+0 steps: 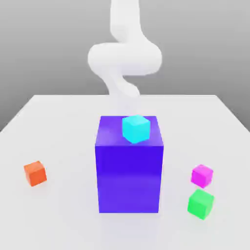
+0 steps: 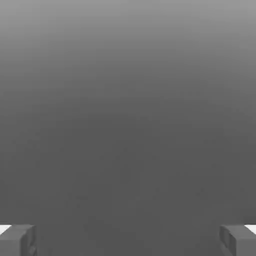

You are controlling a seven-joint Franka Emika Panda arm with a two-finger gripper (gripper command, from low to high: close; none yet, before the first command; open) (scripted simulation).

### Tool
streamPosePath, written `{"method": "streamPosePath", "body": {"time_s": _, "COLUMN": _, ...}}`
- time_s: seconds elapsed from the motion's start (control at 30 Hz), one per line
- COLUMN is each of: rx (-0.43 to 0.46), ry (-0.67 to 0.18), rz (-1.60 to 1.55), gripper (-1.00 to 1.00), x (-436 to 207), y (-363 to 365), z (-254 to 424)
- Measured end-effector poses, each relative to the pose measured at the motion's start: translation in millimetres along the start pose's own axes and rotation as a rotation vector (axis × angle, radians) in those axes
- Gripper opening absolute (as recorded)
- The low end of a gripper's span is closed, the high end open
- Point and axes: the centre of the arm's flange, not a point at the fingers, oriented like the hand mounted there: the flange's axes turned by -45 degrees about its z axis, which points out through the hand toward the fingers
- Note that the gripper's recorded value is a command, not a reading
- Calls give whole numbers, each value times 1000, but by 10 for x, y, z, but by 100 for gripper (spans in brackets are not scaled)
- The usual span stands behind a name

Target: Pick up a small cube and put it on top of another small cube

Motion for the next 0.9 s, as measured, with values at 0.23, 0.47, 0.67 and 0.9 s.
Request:
{"method": "streamPosePath", "body": {"time_s": 0.23, "rx": 154, "ry": -131, "rz": -427, "gripper": 0, "x": -361, "y": -669, "z": 1110}}
{"method": "streamPosePath", "body": {"time_s": 0.47, "rx": 318, "ry": -226, "rz": -858, "gripper": 0, "x": -1035, "y": -1425, "z": 1946}}
{"method": "streamPosePath", "body": {"time_s": 0.67, "rx": 469, "ry": -285, "rz": -1233, "gripper": 0, "x": -1822, "y": -2016, "z": 2435}}
{"method": "streamPosePath", "body": {"time_s": 0.9, "rx": 657, "ry": -332, "rz": -1674, "gripper": 0, "x": -2891, "y": -2501, "z": 2748}}
